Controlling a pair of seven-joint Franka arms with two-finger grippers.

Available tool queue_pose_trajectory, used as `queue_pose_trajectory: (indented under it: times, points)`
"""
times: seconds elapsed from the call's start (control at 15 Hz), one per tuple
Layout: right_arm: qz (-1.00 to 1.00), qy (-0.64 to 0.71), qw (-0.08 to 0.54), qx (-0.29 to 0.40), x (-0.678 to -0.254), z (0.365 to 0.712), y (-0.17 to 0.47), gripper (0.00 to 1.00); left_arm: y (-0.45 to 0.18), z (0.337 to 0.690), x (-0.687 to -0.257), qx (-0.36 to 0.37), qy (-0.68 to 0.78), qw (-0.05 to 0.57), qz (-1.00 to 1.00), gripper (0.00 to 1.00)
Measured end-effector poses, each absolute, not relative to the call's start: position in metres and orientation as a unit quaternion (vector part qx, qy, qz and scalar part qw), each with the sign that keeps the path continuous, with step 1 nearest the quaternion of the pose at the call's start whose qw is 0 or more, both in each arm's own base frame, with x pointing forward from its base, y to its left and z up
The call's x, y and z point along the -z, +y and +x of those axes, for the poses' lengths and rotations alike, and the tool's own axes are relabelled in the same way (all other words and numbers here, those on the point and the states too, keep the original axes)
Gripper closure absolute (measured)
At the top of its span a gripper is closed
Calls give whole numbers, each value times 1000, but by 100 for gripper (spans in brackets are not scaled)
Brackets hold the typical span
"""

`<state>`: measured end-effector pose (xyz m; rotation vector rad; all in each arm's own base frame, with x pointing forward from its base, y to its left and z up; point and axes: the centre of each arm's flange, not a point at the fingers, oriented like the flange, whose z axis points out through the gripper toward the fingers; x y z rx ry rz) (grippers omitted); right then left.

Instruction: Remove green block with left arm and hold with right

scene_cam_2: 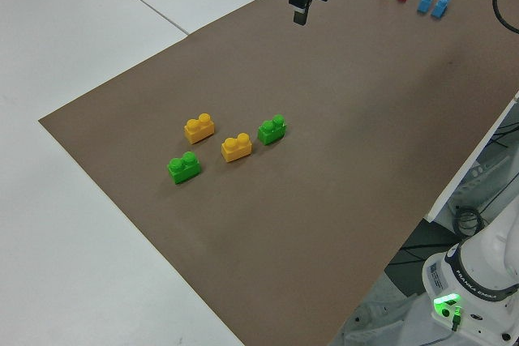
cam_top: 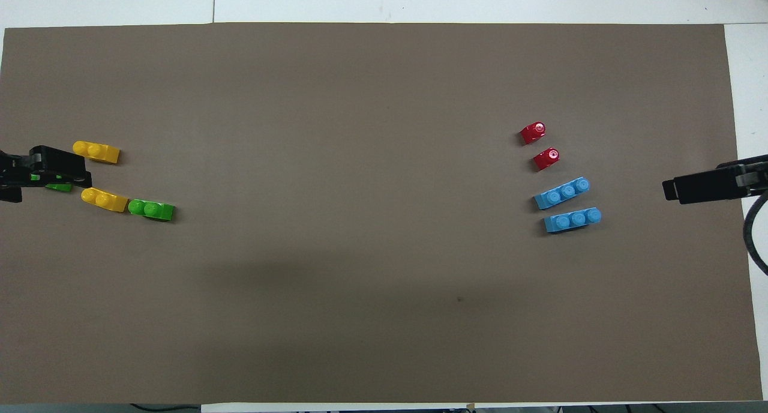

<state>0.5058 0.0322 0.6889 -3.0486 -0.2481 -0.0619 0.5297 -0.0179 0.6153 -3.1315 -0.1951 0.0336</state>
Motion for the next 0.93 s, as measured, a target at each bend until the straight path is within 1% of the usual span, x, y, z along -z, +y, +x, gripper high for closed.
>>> queue_pose_trajectory:
  times: [0.27,0.47,0.93]
  points:
    - [-998,-63,14,4,-678,511,25,0,-20,530,-614,-12,-60,2,-998,0]
    - [-999,-51,10,-9,-670,516,21,0,-20,531,-614,-10,-61,-1,-998,0]
    - [-999,-35,3,-18,-670,515,17,0,-19,533,-618,1,-57,-11,-998,0]
